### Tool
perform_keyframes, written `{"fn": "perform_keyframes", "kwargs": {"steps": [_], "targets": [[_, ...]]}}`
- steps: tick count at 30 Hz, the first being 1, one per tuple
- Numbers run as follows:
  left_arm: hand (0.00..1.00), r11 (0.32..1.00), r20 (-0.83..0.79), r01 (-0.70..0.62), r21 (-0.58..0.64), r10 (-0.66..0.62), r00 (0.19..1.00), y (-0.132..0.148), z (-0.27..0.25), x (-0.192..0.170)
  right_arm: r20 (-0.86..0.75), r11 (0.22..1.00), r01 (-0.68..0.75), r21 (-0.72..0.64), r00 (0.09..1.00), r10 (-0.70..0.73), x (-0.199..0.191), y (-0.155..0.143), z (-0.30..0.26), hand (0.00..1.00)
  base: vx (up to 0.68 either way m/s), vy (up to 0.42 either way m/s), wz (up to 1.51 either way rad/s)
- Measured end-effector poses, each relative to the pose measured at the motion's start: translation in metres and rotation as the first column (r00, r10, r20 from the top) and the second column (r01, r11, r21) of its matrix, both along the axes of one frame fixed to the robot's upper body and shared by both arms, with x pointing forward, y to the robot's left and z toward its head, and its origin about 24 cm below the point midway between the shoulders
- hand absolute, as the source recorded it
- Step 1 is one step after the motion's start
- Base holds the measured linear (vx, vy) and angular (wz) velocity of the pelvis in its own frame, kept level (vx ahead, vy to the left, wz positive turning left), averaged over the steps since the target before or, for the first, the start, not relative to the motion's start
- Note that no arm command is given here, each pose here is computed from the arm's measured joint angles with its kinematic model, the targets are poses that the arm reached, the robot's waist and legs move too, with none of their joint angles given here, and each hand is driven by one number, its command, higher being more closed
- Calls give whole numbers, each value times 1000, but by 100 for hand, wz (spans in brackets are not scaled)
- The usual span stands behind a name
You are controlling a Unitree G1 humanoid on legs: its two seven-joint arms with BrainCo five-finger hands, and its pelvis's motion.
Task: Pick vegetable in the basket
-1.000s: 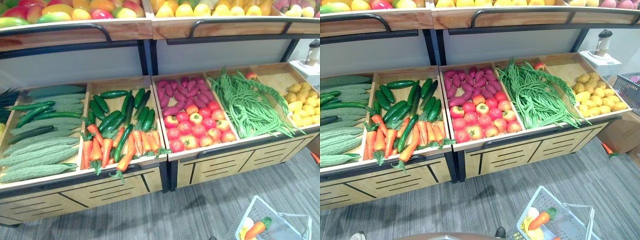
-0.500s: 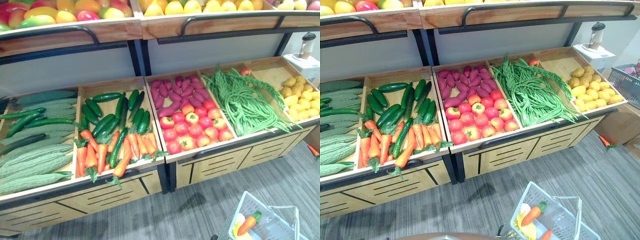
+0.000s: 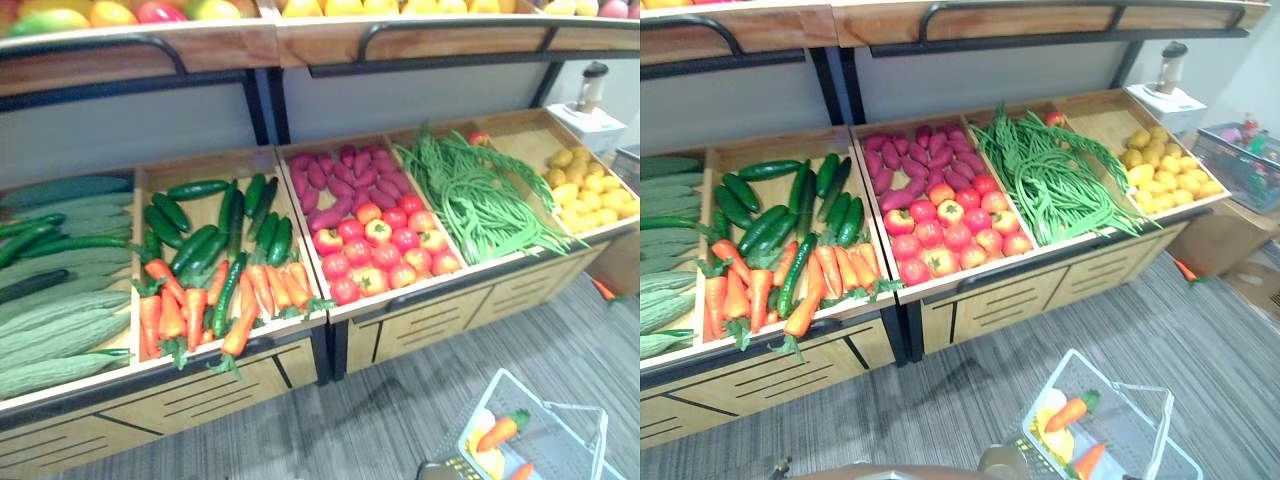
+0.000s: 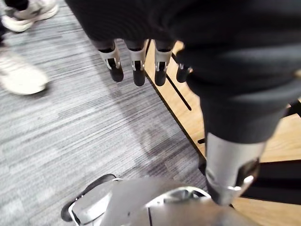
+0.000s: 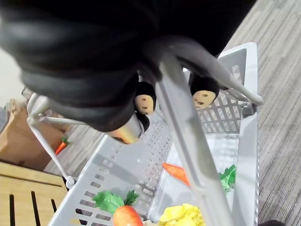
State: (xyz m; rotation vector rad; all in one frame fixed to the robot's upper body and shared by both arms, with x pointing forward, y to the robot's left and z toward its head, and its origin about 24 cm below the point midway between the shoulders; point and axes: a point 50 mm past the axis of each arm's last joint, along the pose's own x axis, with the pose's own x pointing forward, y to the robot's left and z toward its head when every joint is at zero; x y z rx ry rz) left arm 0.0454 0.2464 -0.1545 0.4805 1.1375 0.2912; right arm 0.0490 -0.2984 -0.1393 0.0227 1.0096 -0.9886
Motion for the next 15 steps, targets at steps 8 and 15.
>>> {"fn": "perform_keyframes", "kwargs": {"steps": [8, 15], "targets": [[0, 1000, 5, 22, -9, -22, 1000, -3, 0, 3, 45, 998, -48, 34, 998, 46, 20, 19, -3, 100, -113, 132, -114], [0, 999, -14, 21, -38, -22, 1000, -12, -5, 6, 62, 986, -168, -1, 984, 167, 56, 11, 5, 100, 22, -224, -134]]}}
